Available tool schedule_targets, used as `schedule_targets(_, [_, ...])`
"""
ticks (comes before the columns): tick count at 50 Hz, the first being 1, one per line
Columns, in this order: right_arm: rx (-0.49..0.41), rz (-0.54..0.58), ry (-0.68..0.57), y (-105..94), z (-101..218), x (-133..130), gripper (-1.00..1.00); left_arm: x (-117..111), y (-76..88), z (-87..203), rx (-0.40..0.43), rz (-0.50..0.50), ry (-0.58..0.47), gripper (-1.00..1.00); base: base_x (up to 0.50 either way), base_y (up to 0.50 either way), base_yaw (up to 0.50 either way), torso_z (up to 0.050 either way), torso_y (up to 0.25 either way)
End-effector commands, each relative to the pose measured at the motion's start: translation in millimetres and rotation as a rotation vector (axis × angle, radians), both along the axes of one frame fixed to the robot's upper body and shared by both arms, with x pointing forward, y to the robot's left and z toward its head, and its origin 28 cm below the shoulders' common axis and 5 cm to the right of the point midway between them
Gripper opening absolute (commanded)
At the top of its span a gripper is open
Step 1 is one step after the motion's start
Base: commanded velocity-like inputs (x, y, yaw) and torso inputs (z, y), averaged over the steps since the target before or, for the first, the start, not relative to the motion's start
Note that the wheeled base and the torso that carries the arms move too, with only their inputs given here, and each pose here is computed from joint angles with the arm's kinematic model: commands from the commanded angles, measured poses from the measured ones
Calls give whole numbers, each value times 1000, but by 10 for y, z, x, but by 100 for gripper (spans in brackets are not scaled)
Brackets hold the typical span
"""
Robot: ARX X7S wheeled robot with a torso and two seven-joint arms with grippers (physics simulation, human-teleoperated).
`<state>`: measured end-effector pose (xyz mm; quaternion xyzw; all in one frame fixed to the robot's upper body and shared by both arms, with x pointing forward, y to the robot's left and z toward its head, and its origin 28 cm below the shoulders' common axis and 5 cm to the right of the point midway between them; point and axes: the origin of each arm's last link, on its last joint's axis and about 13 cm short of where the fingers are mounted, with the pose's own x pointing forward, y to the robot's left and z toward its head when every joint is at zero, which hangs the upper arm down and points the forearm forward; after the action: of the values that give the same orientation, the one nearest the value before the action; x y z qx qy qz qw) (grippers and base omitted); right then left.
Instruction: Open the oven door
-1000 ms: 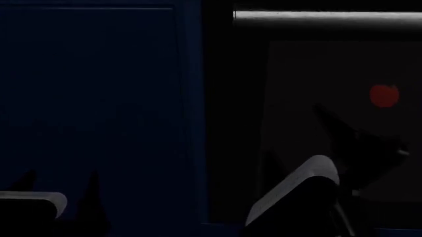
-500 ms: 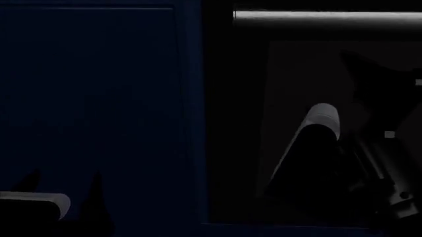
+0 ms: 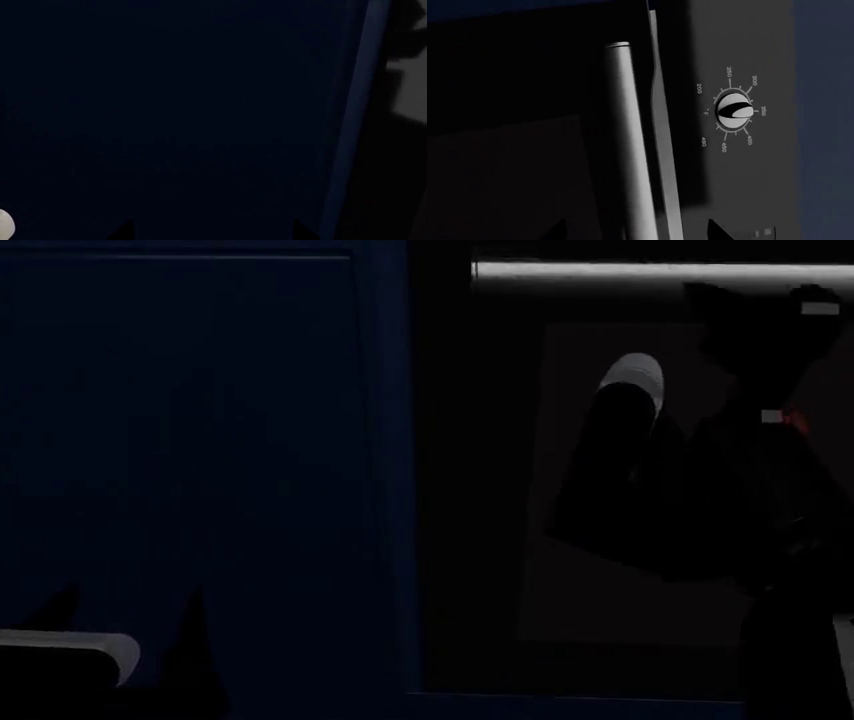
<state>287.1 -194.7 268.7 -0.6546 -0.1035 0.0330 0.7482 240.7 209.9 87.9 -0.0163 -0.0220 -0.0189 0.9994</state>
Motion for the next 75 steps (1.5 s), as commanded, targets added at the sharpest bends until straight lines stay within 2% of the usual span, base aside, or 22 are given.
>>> schedule_targets(1, [-24,-15,28,32,49,243,100,5,9,15,5,0,-9,100,0,0,0,0,0])
schedule_targets(39, [-47,-120,62,-106,37,778,100,39,15,76,8,4,-22,100,0,0,0,0,0])
schedule_targets(75, [-51,-178,106,-192,-84,1027,100,45,29,83,10,12,-22,100,3,0,1,0,0])
